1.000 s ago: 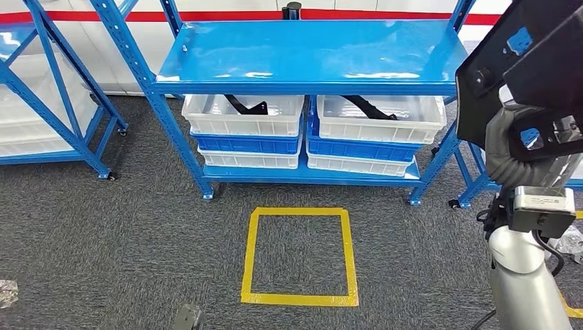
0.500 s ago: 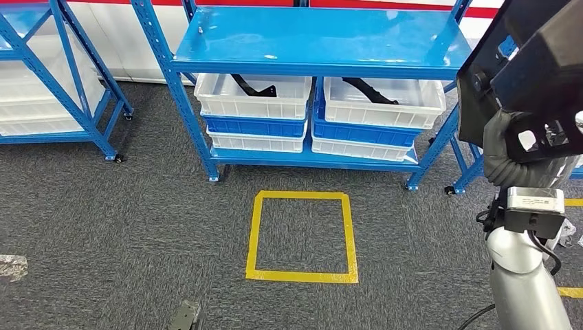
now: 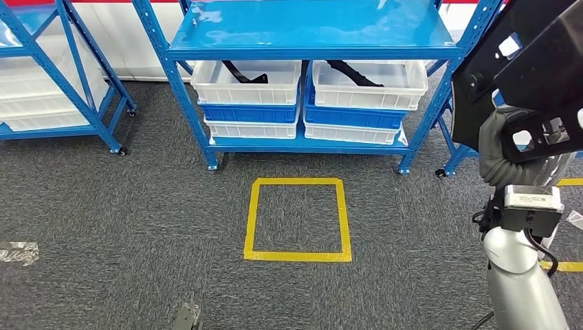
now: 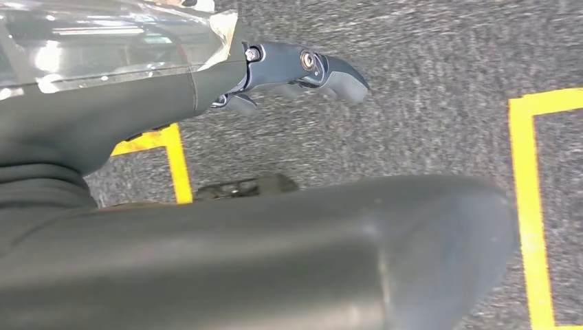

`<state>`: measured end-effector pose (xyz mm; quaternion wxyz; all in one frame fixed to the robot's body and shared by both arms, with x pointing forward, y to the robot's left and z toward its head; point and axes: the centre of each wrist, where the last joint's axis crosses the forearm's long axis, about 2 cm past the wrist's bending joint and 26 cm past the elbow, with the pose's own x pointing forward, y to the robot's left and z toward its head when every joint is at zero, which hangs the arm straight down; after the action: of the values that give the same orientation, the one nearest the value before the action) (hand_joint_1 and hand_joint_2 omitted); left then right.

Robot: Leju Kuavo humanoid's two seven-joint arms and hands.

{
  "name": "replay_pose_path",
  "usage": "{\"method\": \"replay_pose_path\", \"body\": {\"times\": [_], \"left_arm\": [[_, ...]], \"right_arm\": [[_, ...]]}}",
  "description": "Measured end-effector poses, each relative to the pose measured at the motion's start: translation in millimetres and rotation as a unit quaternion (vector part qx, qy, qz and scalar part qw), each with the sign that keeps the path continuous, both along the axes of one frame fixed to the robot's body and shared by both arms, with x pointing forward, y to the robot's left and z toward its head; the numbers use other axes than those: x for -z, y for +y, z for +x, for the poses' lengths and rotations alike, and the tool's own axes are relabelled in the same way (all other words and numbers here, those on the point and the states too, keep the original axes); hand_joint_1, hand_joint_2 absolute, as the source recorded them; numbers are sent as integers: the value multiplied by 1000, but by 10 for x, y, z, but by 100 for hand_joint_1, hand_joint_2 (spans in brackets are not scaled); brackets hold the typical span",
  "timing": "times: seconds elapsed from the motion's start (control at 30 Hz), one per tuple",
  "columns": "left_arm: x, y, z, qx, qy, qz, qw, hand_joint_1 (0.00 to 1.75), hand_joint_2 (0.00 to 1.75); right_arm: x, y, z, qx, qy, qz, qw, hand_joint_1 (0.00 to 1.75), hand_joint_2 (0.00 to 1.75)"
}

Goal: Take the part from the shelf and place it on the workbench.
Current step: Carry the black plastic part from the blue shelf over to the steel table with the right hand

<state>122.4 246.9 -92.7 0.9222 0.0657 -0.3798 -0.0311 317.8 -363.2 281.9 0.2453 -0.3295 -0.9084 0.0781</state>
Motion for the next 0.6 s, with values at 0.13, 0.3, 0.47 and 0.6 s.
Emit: {"method": "replay_pose_path", "body": {"times": [0.13, 0.3, 0.47, 0.6], "left_arm": [[-8, 6, 28, 1, -6, 1, 1000, 0, 0], [-9, 4, 31, 4, -7, 3, 1000, 0, 0], [-3, -5, 8, 7, -4, 5, 1000, 0, 0], [-2, 2, 5, 7, -4, 9, 1000, 0, 0]], "right_arm": [[-14, -41, -2, 3, 0, -5, 1000, 175, 175], [-9, -111, -19, 9, 4, -9, 1000, 175, 175], [65, -210, -69, 18, 22, -20, 999, 175, 175], [90, -254, -88, 27, 32, -33, 999, 175, 175]]}}
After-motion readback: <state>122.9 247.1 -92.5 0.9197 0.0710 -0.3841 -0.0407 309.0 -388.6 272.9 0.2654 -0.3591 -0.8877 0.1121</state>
